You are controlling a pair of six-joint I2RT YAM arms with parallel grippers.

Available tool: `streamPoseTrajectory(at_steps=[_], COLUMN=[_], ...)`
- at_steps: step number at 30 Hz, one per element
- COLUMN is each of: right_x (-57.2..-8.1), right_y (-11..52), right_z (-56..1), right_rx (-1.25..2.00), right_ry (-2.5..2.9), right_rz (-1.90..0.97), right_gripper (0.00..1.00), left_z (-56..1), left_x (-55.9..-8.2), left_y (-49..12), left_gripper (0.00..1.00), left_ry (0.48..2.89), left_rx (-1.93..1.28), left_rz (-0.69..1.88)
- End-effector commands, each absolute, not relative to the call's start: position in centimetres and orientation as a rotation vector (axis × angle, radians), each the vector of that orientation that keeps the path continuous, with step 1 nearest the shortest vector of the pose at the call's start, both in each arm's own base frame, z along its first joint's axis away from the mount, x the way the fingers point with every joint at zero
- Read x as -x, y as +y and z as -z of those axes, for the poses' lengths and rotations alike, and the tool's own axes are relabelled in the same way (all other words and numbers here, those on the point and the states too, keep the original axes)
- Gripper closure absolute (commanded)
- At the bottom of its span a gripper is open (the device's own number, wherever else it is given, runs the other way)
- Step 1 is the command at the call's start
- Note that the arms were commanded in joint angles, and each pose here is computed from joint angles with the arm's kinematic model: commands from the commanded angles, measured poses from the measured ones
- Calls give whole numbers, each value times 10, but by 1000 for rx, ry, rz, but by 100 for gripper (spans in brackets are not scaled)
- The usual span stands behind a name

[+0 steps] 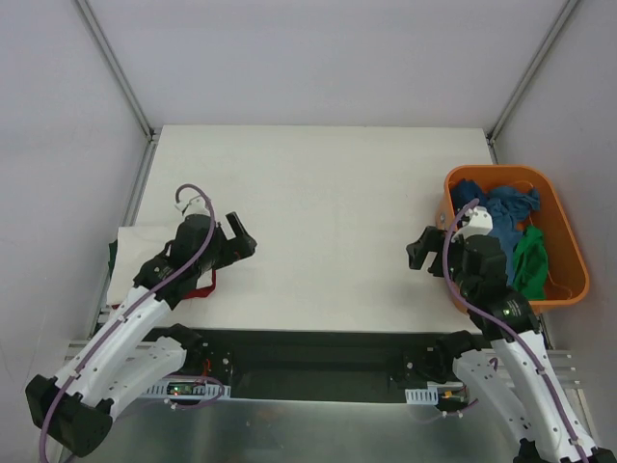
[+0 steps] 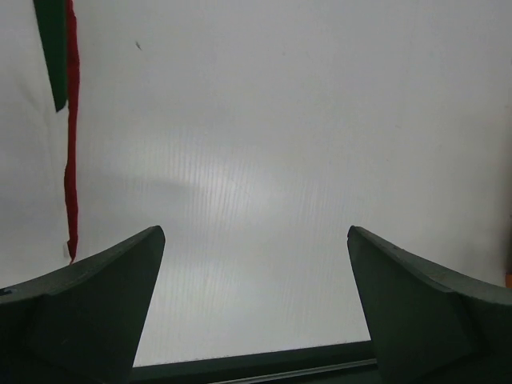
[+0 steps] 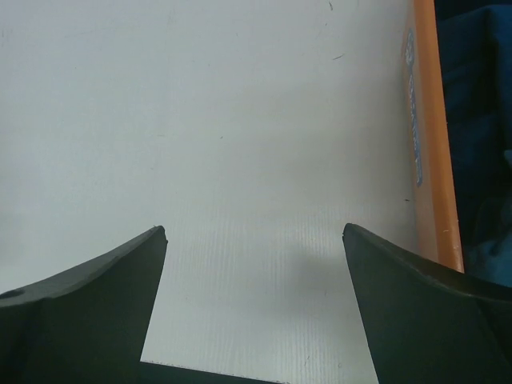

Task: Fold and stack the t-shirts
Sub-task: Grab crumpled tshirt from bin with the right arm

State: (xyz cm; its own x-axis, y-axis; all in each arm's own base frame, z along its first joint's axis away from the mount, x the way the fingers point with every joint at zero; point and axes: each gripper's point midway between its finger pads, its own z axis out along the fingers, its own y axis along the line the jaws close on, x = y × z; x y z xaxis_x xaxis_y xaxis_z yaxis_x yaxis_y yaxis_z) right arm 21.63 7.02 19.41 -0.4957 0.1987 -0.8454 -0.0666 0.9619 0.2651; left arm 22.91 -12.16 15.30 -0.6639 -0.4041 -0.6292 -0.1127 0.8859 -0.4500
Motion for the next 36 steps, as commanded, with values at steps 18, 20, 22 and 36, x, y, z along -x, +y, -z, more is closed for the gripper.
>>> streamPoseTrajectory(at_steps=[18,20,22,36], right_x=[-213,-222,-230,-260], right_y=[-33,-29,-35,-87], right_z=[-302,-297,-297,-196], right_rx=[-615,-610,-651,-1040], right_ry=[1871,1928,1947,2243], right_rz=[189,182,172,25], right_gripper=[4,4,4,5], left_z=[-228,-231,-227,-205], left_x=[-232,-242,-252,-335], left_y=[-94,-105,-113,-135], left_gripper=[1,1,1,1], left_ry=[1927,1911,1936,2125], left_rx=[337,287,227,67], left_rz=[483,508,490,290])
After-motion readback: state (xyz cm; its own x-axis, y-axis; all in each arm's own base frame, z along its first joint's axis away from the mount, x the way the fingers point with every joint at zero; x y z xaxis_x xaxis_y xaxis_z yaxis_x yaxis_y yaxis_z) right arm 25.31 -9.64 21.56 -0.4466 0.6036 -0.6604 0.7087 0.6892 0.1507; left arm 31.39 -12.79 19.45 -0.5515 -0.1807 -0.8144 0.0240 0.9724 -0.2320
